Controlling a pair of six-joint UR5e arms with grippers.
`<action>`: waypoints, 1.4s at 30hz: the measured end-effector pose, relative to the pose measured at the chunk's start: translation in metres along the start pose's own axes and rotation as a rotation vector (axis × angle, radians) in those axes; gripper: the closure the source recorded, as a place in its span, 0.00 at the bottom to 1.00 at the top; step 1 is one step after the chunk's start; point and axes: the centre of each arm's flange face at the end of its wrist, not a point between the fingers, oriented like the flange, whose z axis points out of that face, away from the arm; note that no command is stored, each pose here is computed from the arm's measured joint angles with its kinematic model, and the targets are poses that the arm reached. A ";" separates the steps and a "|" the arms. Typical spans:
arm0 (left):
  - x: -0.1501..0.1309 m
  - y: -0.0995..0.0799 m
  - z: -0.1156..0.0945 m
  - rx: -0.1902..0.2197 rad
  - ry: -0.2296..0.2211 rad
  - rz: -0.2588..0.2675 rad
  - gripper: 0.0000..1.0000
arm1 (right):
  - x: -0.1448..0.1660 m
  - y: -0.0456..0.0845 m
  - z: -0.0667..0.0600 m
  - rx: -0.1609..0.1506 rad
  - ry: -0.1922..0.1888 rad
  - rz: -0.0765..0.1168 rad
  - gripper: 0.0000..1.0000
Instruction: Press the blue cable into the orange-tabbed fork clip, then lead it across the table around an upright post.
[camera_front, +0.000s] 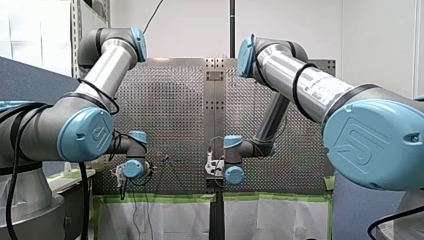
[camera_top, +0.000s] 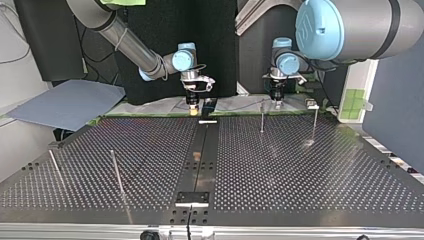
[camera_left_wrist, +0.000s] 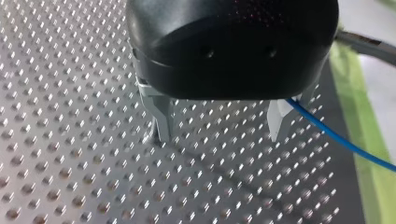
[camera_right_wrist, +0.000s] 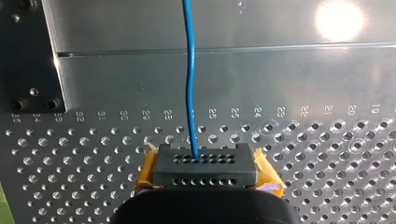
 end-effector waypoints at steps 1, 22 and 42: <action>0.002 -0.001 -0.004 0.010 0.002 0.007 0.00 | 0.000 0.000 0.000 0.000 -0.001 -0.001 1.00; 0.011 -0.007 -0.066 0.076 0.012 0.037 0.00 | -0.003 0.002 -0.002 -0.002 -0.023 -0.010 1.00; -0.015 -0.031 -0.067 0.160 -0.035 0.077 0.00 | -0.002 0.004 -0.001 -0.005 -0.019 -0.009 1.00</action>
